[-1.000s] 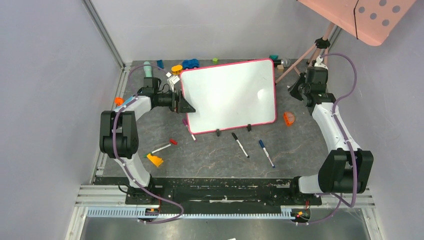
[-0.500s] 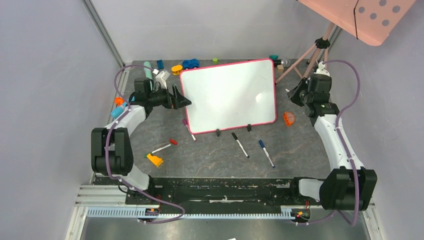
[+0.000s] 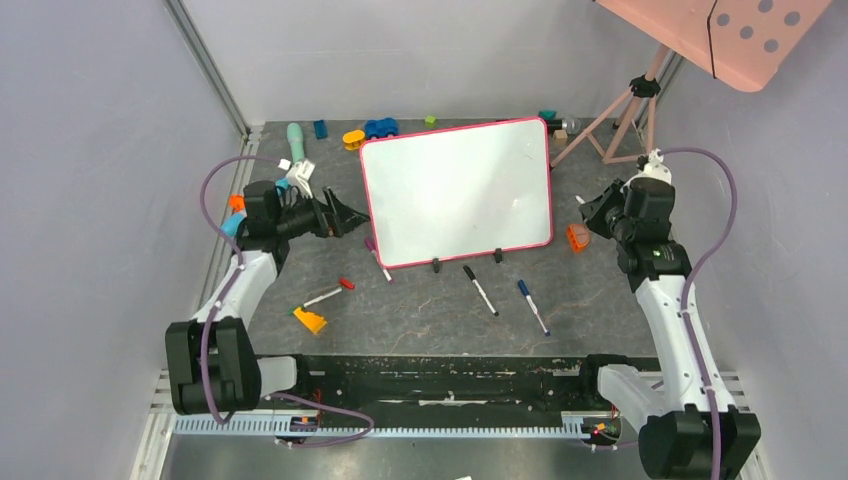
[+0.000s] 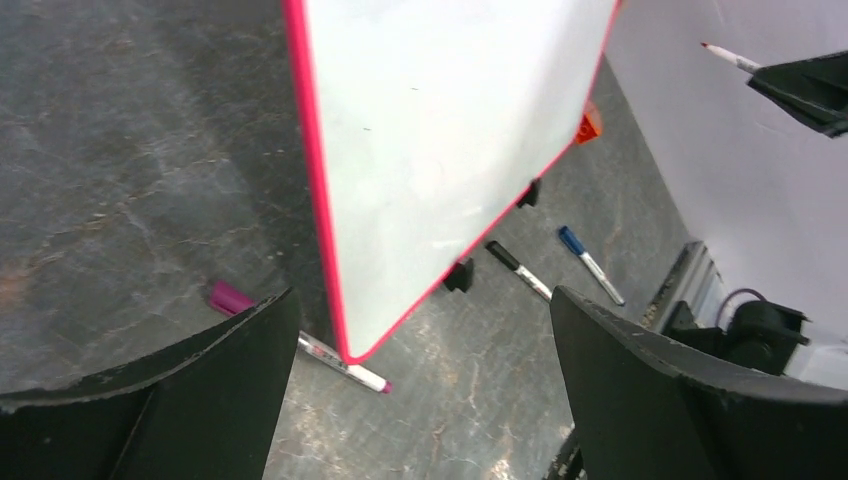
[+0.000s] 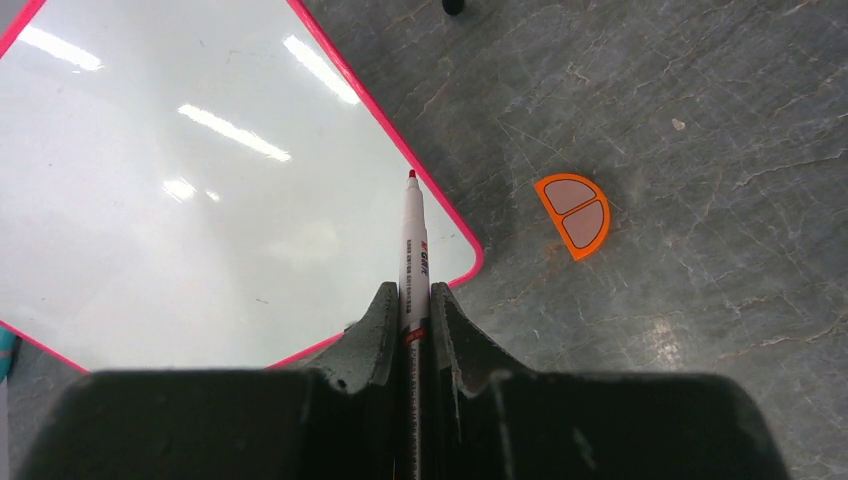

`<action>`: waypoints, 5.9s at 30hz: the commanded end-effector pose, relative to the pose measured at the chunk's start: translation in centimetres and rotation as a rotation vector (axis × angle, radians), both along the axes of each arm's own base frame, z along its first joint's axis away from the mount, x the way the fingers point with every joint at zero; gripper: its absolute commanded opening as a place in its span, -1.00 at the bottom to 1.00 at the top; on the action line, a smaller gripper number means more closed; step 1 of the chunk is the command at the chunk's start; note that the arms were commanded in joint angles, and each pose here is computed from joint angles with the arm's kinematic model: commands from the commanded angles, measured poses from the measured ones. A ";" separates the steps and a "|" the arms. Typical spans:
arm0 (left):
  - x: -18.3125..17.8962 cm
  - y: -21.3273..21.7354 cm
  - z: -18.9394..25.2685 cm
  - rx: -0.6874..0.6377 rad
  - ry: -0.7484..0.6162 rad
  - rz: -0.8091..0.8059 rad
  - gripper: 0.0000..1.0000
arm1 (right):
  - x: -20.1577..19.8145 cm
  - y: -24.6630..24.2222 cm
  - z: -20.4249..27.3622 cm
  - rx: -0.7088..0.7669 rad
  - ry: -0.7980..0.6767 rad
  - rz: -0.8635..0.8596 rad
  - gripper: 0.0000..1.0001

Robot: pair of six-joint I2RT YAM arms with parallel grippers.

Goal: Write a sentence on the whiteboard
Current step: Move the whiteboard to the center of the board.

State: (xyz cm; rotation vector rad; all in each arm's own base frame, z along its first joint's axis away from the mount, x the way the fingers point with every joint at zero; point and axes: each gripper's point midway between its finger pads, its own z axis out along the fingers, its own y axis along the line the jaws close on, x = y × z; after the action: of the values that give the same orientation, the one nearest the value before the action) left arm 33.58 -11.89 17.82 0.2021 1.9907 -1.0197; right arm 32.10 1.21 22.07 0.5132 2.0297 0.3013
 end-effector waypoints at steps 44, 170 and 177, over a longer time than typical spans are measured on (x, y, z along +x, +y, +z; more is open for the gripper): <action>2.8 -0.6 -0.4 -0.255 -0.065 0.105 0.98 | 9.1 -2.5 3.6 -0.203 -0.014 0.001 -1.00; -4.7 -9.6 -6.0 -0.340 -0.038 -0.669 -0.96 | -1.8 6.9 -12.4 -0.074 0.323 0.490 -1.00; -4.7 -9.6 -5.9 -0.339 -0.049 -0.660 -0.60 | -1.3 5.3 -12.2 -0.127 0.332 0.419 -1.00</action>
State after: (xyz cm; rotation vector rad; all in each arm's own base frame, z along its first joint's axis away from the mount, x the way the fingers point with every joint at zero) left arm 31.98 -19.58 11.12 0.5363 1.7382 -1.6691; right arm 31.31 1.91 8.67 0.1259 2.4569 0.1094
